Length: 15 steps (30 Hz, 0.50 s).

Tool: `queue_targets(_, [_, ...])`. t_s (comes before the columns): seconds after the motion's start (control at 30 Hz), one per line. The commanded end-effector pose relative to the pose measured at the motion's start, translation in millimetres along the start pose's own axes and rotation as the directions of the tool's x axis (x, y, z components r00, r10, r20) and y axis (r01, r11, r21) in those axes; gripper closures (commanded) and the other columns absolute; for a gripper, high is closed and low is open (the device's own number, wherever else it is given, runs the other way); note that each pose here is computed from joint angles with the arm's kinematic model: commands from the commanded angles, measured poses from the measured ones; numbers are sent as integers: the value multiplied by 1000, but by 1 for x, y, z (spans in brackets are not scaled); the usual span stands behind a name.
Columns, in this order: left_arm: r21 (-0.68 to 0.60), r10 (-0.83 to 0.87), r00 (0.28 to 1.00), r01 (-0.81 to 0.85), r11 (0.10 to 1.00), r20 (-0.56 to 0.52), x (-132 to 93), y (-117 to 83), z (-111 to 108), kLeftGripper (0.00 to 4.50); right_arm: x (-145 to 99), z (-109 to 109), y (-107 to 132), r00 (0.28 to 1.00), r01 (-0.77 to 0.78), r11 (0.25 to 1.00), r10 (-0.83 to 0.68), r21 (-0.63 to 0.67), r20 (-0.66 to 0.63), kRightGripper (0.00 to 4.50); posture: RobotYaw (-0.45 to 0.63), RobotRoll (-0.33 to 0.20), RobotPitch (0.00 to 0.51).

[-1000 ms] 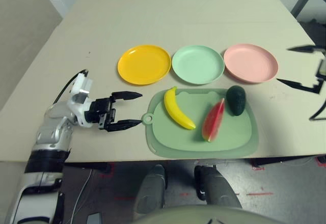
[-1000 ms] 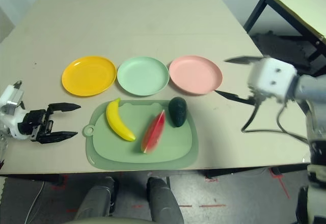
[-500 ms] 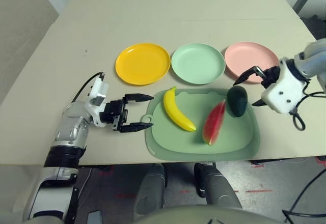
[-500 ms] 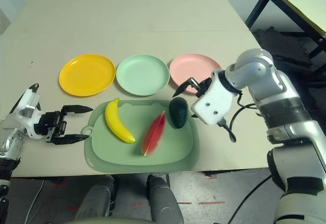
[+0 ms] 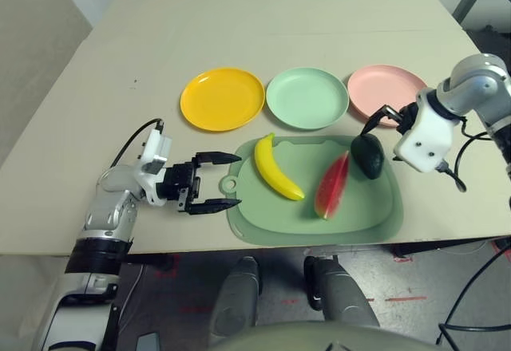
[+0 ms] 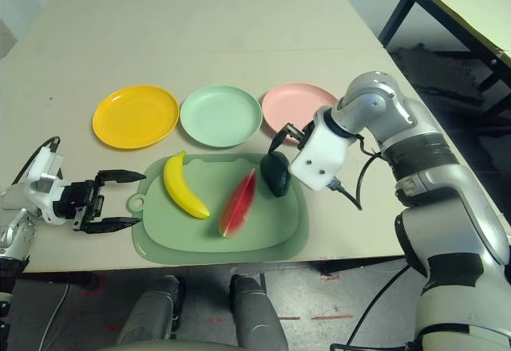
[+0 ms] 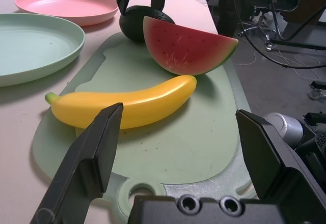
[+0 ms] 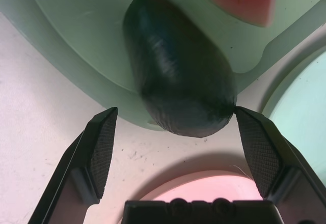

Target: Place the fruits into color-matched plates.

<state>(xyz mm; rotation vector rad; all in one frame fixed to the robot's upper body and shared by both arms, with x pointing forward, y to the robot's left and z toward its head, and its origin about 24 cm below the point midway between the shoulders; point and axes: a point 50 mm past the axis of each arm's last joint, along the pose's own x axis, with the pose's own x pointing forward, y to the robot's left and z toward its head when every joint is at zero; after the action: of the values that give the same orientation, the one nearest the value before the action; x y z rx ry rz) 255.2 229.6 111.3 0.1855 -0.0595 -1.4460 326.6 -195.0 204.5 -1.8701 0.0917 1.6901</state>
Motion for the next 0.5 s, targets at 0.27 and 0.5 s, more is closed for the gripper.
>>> queue_targets(0.27, [11, -19, 999, 19, 1000, -40, 0, -1, -2, 0, 2, 3, -4, 1000, 2, 999, -3, 52, 22, 48, 34, 0, 177])
queue_targets(0.5, [16, -23, 999, 24, 1000, -45, 0, 0, -3, 0, 1, 17, -3, 998, -19, 992, 12, 123, 58, 48, 28, 0, 175])
